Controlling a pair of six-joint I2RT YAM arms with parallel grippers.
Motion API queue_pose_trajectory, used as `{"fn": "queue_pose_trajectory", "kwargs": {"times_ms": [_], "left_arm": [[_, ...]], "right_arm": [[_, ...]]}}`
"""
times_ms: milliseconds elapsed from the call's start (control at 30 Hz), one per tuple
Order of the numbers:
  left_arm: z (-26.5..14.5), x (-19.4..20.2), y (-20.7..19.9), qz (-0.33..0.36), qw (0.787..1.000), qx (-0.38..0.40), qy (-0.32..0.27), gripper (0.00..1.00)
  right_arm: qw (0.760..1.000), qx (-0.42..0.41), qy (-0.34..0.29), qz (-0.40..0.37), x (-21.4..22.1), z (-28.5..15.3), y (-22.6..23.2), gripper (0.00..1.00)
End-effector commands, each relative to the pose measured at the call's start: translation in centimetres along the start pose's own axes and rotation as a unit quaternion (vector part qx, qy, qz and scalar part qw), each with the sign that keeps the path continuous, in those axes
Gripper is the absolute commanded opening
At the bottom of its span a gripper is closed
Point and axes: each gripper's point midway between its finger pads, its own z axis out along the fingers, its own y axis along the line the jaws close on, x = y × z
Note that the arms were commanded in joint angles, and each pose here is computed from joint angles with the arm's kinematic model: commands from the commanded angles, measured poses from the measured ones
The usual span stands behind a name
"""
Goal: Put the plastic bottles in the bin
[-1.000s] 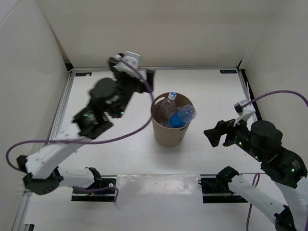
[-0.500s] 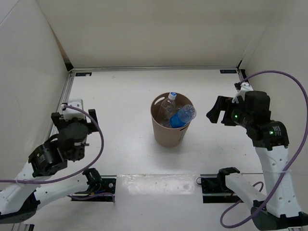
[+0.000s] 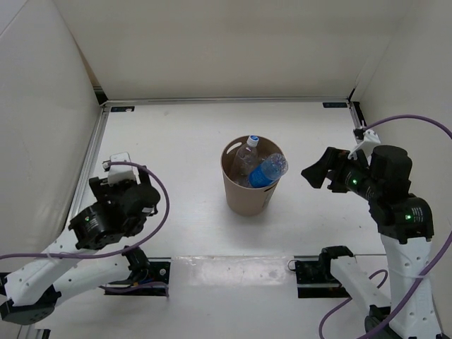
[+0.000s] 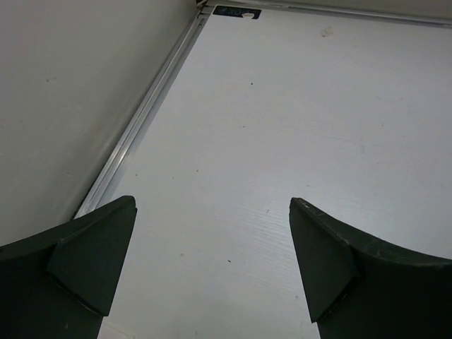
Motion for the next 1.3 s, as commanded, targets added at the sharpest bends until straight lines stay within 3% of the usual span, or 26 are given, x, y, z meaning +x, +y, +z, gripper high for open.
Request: {"fn": "queue_pose_trajectory", "kwargs": {"times_ms": [0,133,167,200,233,267,300,333,367,400,433,500,533,600,633,700,833,900,933,967,1033,1133,1200,1267], "left_arm": [[0.3,0.9,-1.2,-0.016,1.000,-0.009,0.020,1.00],[0.8,2.3,-4.7,-0.009,0.995,0.061,0.075,1.00],[2.0,1.8,-4.4,-0.054,0.995,0.049,0.069,1.00],[1.4,2.9,-6.4,-0.056,0.986,0.115,0.105,1.00],[1.5,2.5,-6.1,-0.067,0.985,0.124,0.102,1.00],[3.0,2.6,-4.0,-0.097,0.986,0.079,0.112,1.00],[2.1,3.1,-6.6,-0.115,0.969,0.160,0.149,1.00],[3.8,4.1,-6.3,-0.131,0.964,0.138,0.184,1.00],[3.9,4.3,-7.1,-0.172,0.943,0.180,0.221,1.00],[3.5,4.3,-9.9,-0.208,0.905,0.261,0.264,1.00],[4.1,4.2,-9.8,-0.282,0.867,0.292,0.290,1.00],[5.8,4.1,-8.1,-0.364,0.835,0.306,0.278,1.00],[6.0,4.8,-7.8,-0.378,0.829,0.305,0.279,1.00],[5.8,5.1,-6.5,-0.369,0.842,0.278,0.279,1.00],[6.3,5.4,-5.3,-0.355,0.863,0.239,0.268,1.00],[5.7,4.8,-4.8,-0.323,0.886,0.225,0.245,1.00],[4.6,3.2,-3.6,-0.200,0.940,0.201,0.192,1.00],[4.0,2.9,-4.6,-0.127,0.950,0.224,0.175,1.00],[2.7,2.2,-6.6,-0.093,0.944,0.268,0.167,1.00],[3.3,3.0,-5.7,-0.060,0.954,0.236,0.173,1.00],[3.0,3.1,-6.0,-0.033,0.955,0.240,0.171,1.00],[4.3,2.7,-4.8,-0.036,0.971,0.194,0.137,1.00],[4.1,2.8,-5.3,-0.045,0.969,0.214,0.113,1.00],[3.5,1.3,-5.5,-0.060,0.969,0.233,0.052,1.00]], "right_arm": [[0.999,-0.002,-0.033,-0.009,-1.4,-0.8,0.7,0.89],[0.999,-0.010,-0.029,-0.010,-1.0,-0.9,1.0,0.89],[0.999,-0.010,-0.030,-0.013,-1.0,-0.9,1.1,0.89],[0.999,-0.011,-0.028,-0.014,-0.9,-0.9,1.1,0.89],[0.999,-0.011,-0.027,-0.015,-0.8,-1.0,1.1,0.89],[1.000,-0.011,-0.024,-0.016,-0.7,-0.9,1.0,0.89],[1.000,-0.009,-0.025,-0.017,-0.7,-0.9,1.0,0.89],[1.000,-0.009,-0.024,-0.018,-0.7,-0.9,0.9,0.89],[1.000,-0.007,-0.024,-0.015,-0.6,-0.9,0.8,0.89],[1.000,-0.010,-0.022,-0.014,-0.5,-0.9,0.9,0.89],[1.000,-0.012,-0.022,-0.015,-0.5,-0.9,0.9,0.89],[1.000,-0.015,-0.020,-0.012,-0.5,-0.9,1.0,0.89],[1.000,-0.014,-0.021,-0.011,-0.4,-0.9,0.9,0.89],[1.000,-0.019,-0.022,-0.010,-0.3,-0.9,1.0,0.89],[1.000,-0.020,-0.021,-0.010,-0.2,-0.8,1.0,0.89],[0.999,-0.024,-0.019,-0.010,-0.2,-0.6,1.0,0.89],[0.999,-0.030,-0.014,-0.010,-0.2,-0.1,1.3,0.89],[0.999,-0.031,-0.012,-0.013,-0.3,0.0,1.4,0.89],[0.999,-0.029,-0.013,-0.014,-0.3,0.1,1.4,0.89],[0.999,-0.024,-0.015,-0.015,-0.4,0.1,1.2,0.89],[0.999,-0.028,-0.011,-0.016,-0.3,0.2,1.4,0.89],[0.999,-0.027,-0.009,-0.018,-0.1,0.3,1.5,0.89],[1.000,-0.020,-0.006,-0.020,0.1,0.4,1.3,0.89],[1.000,-0.015,-0.004,-0.022,0.2,0.6,1.1,0.89]]}}
